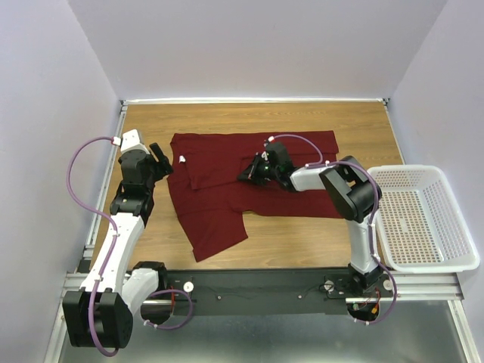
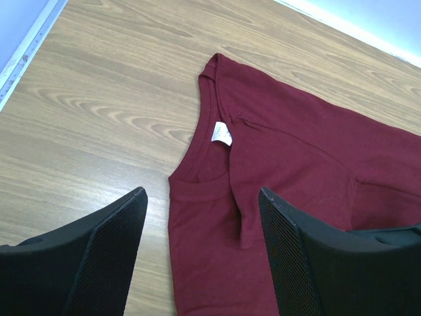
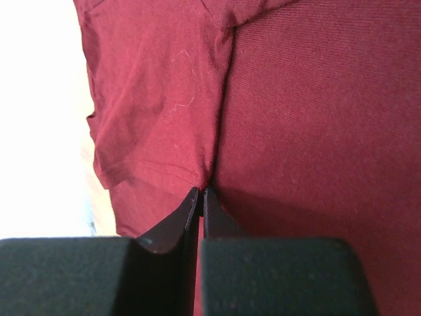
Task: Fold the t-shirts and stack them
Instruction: Fold the tshirt
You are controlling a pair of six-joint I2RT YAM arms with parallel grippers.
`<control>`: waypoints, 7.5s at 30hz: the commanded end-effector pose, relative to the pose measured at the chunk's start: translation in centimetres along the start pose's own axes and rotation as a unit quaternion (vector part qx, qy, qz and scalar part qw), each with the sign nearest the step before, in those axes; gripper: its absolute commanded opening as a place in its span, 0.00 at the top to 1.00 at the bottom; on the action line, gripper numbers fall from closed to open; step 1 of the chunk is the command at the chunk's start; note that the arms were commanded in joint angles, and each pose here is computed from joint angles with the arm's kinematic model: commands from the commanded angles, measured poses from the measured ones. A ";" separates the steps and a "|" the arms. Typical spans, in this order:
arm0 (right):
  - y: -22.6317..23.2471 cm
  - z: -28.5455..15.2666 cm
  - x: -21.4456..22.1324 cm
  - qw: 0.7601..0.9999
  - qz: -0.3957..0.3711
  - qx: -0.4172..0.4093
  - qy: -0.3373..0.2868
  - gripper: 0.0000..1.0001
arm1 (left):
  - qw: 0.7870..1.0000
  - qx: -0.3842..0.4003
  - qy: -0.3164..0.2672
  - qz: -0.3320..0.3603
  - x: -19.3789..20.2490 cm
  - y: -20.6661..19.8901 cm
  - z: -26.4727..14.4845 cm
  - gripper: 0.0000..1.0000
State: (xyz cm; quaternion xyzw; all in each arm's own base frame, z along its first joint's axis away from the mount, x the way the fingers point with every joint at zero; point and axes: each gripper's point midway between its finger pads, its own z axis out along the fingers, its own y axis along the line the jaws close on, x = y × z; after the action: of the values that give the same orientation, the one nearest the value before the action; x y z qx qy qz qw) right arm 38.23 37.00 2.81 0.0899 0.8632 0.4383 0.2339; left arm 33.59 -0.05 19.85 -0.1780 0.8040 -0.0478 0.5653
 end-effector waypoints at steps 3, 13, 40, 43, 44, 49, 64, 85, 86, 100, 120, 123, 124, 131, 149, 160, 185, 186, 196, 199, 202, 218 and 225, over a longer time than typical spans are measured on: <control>1.0 -1.4 -1.1 0.998 -0.062 0.024 -0.014 0.91 | 1.000 0.012 -0.009 0.006 -0.7 -0.6 0.1 0.24; 1.2 -1.6 -1.4 0.995 -0.094 0.031 -0.004 0.91 | 1.000 0.008 0.001 0.009 -0.2 -0.4 0.4 0.24; 0.8 -4.9 -2.9 0.976 -0.189 0.105 -0.004 0.58 | 0.996 -0.025 0.083 0.003 4.4 1.0 1.0 0.26; 0.3 -7.2 -4.2 0.963 -0.222 0.149 -0.020 0.52 | 0.993 -0.041 0.112 0.007 5.5 1.7 1.0 0.26; -0.3 -7.9 -4.7 0.958 -0.228 0.170 -0.028 0.50 | 0.991 -0.045 0.122 0.007 5.8 1.7 0.8 0.27; -2.9 -12.5 -5.7 0.931 -0.262 0.249 -0.048 0.39 | 0.984 -0.050 0.173 -0.007 7.3 1.5 0.8 0.27; -13.9 -19.7 -11.1 0.908 -0.150 0.379 -0.094 0.37 | 0.962 -0.031 0.269 -0.022 11.4 -1.4 7.8 0.50; -20.6 -16.0 -16.4 0.894 -0.114 0.427 -0.080 0.38 | 0.952 -0.069 0.299 0.015 12.7 1.2 16.3 0.60; -20.2 -16.1 -16.8 0.895 -0.117 0.423 -0.082 0.38 | 0.953 -0.069 0.295 0.016 12.2 1.1 16.4 0.57; -14.9 -22.6 -11.9 0.918 -0.118 0.367 -0.093 0.37 | 0.949 -0.084 0.304 0.008 11.9 2.4 5.6 0.38; -14.7 -26.9 -7.6 0.917 -0.118 0.364 -0.113 0.37 | 0.921 -0.109 0.372 0.043 17.8 2.9 2.5 0.51; -14.8 -26.7 -7.5 0.917 -0.118 0.365 -0.108 0.37 | 0.919 -0.103 0.379 0.041 18.5 2.7 2.7 0.51; -14.9 -26.6 -7.4 0.918 -0.117 0.364 -0.107 0.37 | 0.918 -0.103 0.380 0.040 18.7 2.7 2.8 0.51; -14.7 -27.0 -7.5 0.916 -0.118 0.366 -0.114 0.37 | 0.912 -0.107 0.394 0.048 20.0 3.0 2.5 0.58; -18.1 -31.7 -5.0 0.861 -0.053 0.497 -0.092 0.37 | 0.929 -0.089 0.357 0.046 16.3 2.2 2.5 1.00; -20.3 -31.0 -5.4 0.846 -0.031 0.526 -0.081 0.43 | 0.929 -0.065 0.364 0.031 17.4 2.2 2.8 1.00; -23.3 -29.5 -4.3 0.879 0.040 0.469 -0.079 0.61 | 0.930 -0.062 0.361 0.028 17.3 2.1 2.8 1.00; -23.3 -29.6 -4.2 0.879 0.041 0.468 -0.079 0.64 | 0.930 -0.063 0.360 0.028 17.2 2.2 2.8 1.00; -22.9 -30.5 -4.0 0.876 0.033 0.475 -0.079 0.99 | 0.933 -0.060 0.354 0.033 16.2 1.9 2.7 1.00; -22.2 -30.8 -4.7 0.877 0.027 0.472 -0.086 0.99 | 0.935 -0.057 0.349 0.034 15.6 1.7 2.6 1.00; -21.2 -31.0 -6.0 0.880 0.013 0.466 -0.093 0.99 | 0.937 -0.054 0.343 0.036 14.9 1.5 2.5 1.00; -18.4 -29.0 -12.7 0.891 -0.011 0.444 -0.093 0.99 | 0.947 -0.034 0.318 0.035 10.2 -0.6 6.3 1.00; -18.1 -27.5 -16.5 0.890 -0.019 0.444 -0.106 0.99 | 0.948 -0.019 0.315 0.029 9.0 -1.7 8.7 1.00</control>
State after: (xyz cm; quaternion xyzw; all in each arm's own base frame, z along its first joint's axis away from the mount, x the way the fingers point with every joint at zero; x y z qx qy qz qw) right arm 38.96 0.86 7.18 0.2182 0.9383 -0.0030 0.2682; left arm 37.67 -3.65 8.53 -0.1480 0.9481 -0.0587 0.2751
